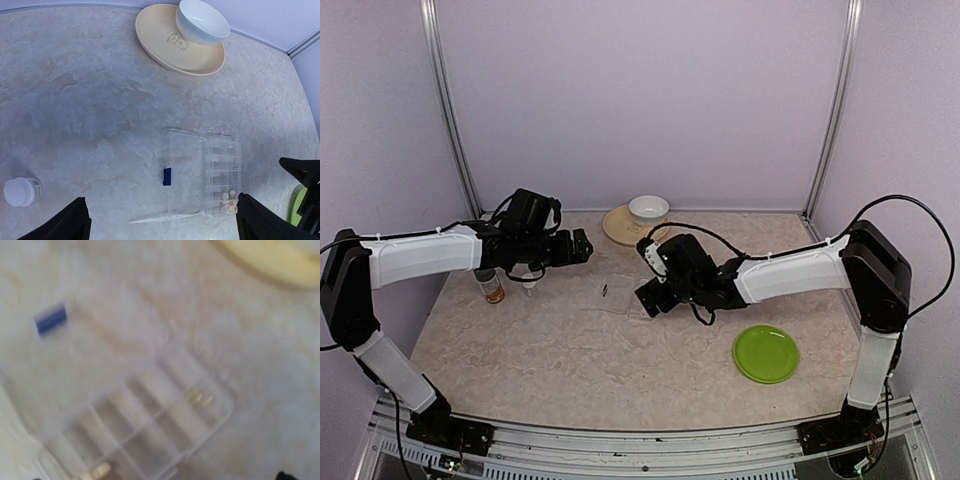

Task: Sort the pills into containers
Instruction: Adjust the pill in the compartment of the pill container, then close the lid of the pill container.

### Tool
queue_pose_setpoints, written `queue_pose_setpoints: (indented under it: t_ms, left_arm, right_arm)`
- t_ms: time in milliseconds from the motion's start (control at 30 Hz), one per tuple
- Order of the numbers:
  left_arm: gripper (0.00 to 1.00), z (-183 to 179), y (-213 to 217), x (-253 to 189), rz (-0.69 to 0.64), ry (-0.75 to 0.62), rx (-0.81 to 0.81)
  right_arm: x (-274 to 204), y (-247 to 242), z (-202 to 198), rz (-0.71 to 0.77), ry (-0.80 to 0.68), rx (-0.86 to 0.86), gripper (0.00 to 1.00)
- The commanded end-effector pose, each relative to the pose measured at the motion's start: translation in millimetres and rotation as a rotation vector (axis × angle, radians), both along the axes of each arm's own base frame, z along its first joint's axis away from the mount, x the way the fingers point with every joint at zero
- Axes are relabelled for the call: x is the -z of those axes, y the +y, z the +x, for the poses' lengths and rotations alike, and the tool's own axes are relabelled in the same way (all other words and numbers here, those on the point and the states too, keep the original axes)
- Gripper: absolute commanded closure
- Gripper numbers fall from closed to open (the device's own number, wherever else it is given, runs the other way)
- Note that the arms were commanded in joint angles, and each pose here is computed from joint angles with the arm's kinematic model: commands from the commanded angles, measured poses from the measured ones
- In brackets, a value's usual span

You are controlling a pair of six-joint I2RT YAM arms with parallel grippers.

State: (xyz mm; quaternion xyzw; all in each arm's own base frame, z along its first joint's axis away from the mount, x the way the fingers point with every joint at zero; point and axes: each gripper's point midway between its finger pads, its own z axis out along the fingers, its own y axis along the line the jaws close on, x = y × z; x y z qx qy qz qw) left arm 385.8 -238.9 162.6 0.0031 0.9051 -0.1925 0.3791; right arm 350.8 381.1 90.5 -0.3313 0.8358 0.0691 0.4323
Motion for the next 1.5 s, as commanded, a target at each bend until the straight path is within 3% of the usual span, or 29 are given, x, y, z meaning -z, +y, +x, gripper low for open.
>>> queue_pose_setpoints:
  t_ms: [0, 167, 300, 433, 600, 667, 767, 833, 967, 1467]
  left_arm:
    - [0.01, 2.6, -12.0, -8.7, 0.022, -0.033, 0.041]
    - [0.01, -1.9, -28.5, -10.1, -0.001, -0.020, 0.116]
    - [0.01, -4.9, -42.8, -2.7, -0.029, 0.021, 0.176]
    - [0.01, -5.1, -49.1, 12.7, -0.036, 0.065, 0.192]
    - [0.01, -2.2, -56.8, 36.6, -0.057, 0.116, 0.191]
    - [0.01, 0.8, -59.5, 44.8, -0.063, 0.131, 0.188]
    - [0.01, 6.4, -63.1, 55.6, -0.060, 0.145, 0.186]
    - [0.01, 10.2, -66.4, 60.3, -0.069, 0.149, 0.189]
    - [0.01, 17.8, -66.4, 70.7, -0.085, 0.159, 0.180]
    - [0.01, 26.2, -67.1, 100.8, -0.120, 0.211, 0.176]
  right_arm:
    - [-43.6, -1.2, 4.2, 0.092, -0.067, 0.030, 0.00]
    - [-43.3, -12.1, 10.9, 0.227, 0.014, 0.093, 0.00]
    - [-54.5, -16.7, 5.4, 0.479, 0.115, 0.037, 0.01]
    - [-47.1, -36.0, -1.8, 0.670, 0.217, 0.004, 0.12]
    - [-27.2, -45.8, 0.9, 0.676, 0.260, 0.033, 0.25]
    - [-19.1, -45.6, 2.5, 0.670, 0.277, 0.043, 0.35]
    - [-7.5, -43.7, 5.5, 0.668, 0.311, 0.044, 0.62]
    - [-1.0, -41.6, 8.3, 0.662, 0.329, 0.044, 0.73]
    - [10.1, -38.3, 14.0, 0.646, 0.346, 0.048, 0.78]
    - [44.4, -27.0, 17.7, 0.606, 0.432, 0.047, 0.76]
